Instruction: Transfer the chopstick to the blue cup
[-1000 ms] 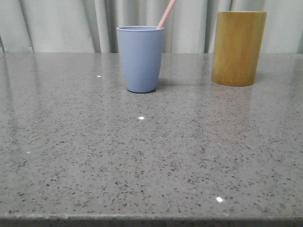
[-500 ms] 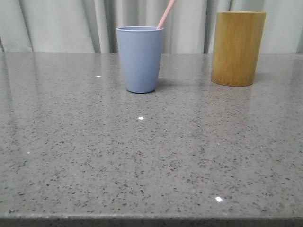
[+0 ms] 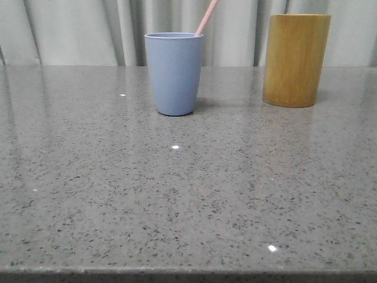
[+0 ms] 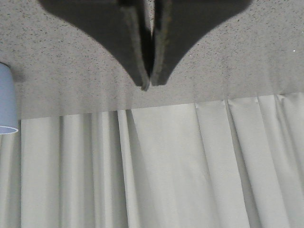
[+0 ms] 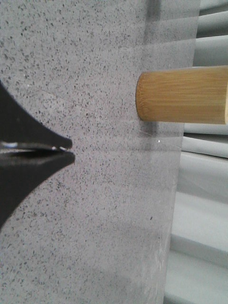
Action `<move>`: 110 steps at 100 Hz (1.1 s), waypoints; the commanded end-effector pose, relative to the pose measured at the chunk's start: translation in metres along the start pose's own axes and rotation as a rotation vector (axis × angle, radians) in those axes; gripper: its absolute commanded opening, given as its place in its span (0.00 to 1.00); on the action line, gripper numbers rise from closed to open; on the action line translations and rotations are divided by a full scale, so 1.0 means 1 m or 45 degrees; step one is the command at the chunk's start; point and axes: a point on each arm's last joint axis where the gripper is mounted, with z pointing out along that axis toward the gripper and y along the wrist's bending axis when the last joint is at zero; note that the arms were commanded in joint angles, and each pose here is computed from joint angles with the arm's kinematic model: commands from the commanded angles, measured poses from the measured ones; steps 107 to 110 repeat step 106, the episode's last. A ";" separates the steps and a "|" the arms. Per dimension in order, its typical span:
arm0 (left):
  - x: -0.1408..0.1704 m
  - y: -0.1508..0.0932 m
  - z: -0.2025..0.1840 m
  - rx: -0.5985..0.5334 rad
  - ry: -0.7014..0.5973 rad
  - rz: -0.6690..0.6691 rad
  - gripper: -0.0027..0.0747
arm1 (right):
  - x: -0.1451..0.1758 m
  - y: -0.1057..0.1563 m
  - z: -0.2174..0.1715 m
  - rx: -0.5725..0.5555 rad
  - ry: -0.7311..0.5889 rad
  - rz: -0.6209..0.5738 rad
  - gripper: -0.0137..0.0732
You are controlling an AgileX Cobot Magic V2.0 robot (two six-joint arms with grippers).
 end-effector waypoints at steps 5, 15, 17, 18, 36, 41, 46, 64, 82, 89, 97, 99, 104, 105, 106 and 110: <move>-0.007 0.000 -0.003 0.002 -0.140 -0.009 0.01 | -0.006 -0.001 -0.001 0.015 -0.117 -0.028 0.02; -0.007 0.000 -0.003 0.002 -0.140 -0.009 0.01 | -0.003 -0.001 -0.001 0.014 -0.076 -0.028 0.02; -0.007 0.000 -0.003 0.002 -0.140 -0.009 0.01 | -0.003 -0.001 -0.001 0.014 -0.071 -0.028 0.02; -0.007 0.000 -0.003 0.002 -0.140 -0.009 0.01 | -0.002 -0.001 -0.001 0.014 -0.069 -0.028 0.02; -0.007 0.000 -0.003 0.002 -0.140 -0.009 0.01 | -0.002 -0.001 -0.001 0.014 -0.061 -0.028 0.02; -0.007 0.000 -0.003 0.002 -0.140 -0.009 0.01 | -0.002 -0.001 -0.001 0.014 -0.061 -0.028 0.02; -0.007 0.000 -0.003 0.002 -0.140 -0.009 0.01 | -0.002 -0.001 -0.001 0.014 -0.061 -0.028 0.02; -0.007 0.000 -0.003 0.002 -0.140 -0.009 0.01 | -0.002 -0.001 -0.001 0.014 -0.061 -0.028 0.02; -0.007 0.000 -0.003 0.002 -0.140 -0.009 0.01 | -0.002 -0.001 -0.001 0.014 -0.061 -0.028 0.02; -0.007 0.000 -0.003 0.002 -0.140 -0.009 0.01 | -0.002 -0.001 -0.001 0.014 -0.061 -0.028 0.02; -0.007 0.000 -0.003 0.002 -0.140 -0.009 0.01 | -0.002 -0.001 -0.001 0.014 -0.061 -0.028 0.02; -0.007 0.000 -0.003 0.002 -0.140 -0.009 0.01 | -0.002 -0.001 -0.001 0.014 -0.061 -0.028 0.02; -0.007 0.000 -0.003 0.002 -0.140 -0.009 0.01 | -0.002 -0.001 -0.001 0.014 -0.061 -0.028 0.02; -0.007 0.000 -0.003 0.002 -0.140 -0.009 0.01 | -0.002 -0.001 -0.001 0.014 -0.061 -0.028 0.02; -0.007 0.000 -0.003 0.002 -0.140 -0.009 0.01 | -0.002 -0.001 -0.001 0.014 -0.061 -0.028 0.02; -0.007 0.000 -0.003 0.002 -0.140 -0.009 0.01 | -0.002 -0.001 -0.001 0.014 -0.061 -0.028 0.02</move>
